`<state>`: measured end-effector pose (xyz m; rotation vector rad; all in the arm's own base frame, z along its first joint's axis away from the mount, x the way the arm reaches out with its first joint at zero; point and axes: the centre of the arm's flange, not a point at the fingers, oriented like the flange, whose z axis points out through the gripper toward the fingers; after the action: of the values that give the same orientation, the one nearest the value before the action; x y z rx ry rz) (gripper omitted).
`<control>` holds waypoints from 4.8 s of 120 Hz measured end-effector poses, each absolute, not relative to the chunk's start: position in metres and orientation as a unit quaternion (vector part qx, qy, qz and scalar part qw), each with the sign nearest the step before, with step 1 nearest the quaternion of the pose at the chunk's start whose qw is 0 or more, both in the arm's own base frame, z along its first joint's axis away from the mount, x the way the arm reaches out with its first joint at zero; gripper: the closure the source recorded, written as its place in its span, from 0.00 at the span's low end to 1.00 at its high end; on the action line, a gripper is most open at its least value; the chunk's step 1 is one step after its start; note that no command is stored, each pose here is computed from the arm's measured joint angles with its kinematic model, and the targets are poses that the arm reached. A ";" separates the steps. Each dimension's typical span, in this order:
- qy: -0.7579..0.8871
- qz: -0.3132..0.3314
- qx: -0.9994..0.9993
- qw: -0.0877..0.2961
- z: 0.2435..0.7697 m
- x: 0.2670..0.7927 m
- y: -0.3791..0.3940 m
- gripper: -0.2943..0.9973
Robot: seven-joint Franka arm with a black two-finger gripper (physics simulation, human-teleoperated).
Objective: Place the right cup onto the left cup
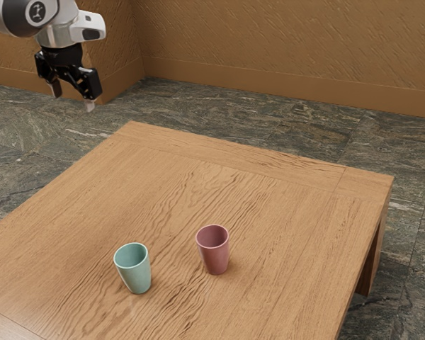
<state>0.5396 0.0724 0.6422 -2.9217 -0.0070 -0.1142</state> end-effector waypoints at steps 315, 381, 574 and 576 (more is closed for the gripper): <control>0.008 0.073 -0.997 0.024 0.342 0.501 -0.018 0.83; -0.083 -0.026 -0.996 -0.017 0.443 0.549 -0.025 0.84; -0.127 0.020 -0.992 -0.015 0.420 0.576 -0.150 0.84; -0.127 0.020 -0.992 -0.015 0.419 0.577 -0.150 0.84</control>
<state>0.5767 -0.1497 0.4191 -3.1449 -0.4030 0.0633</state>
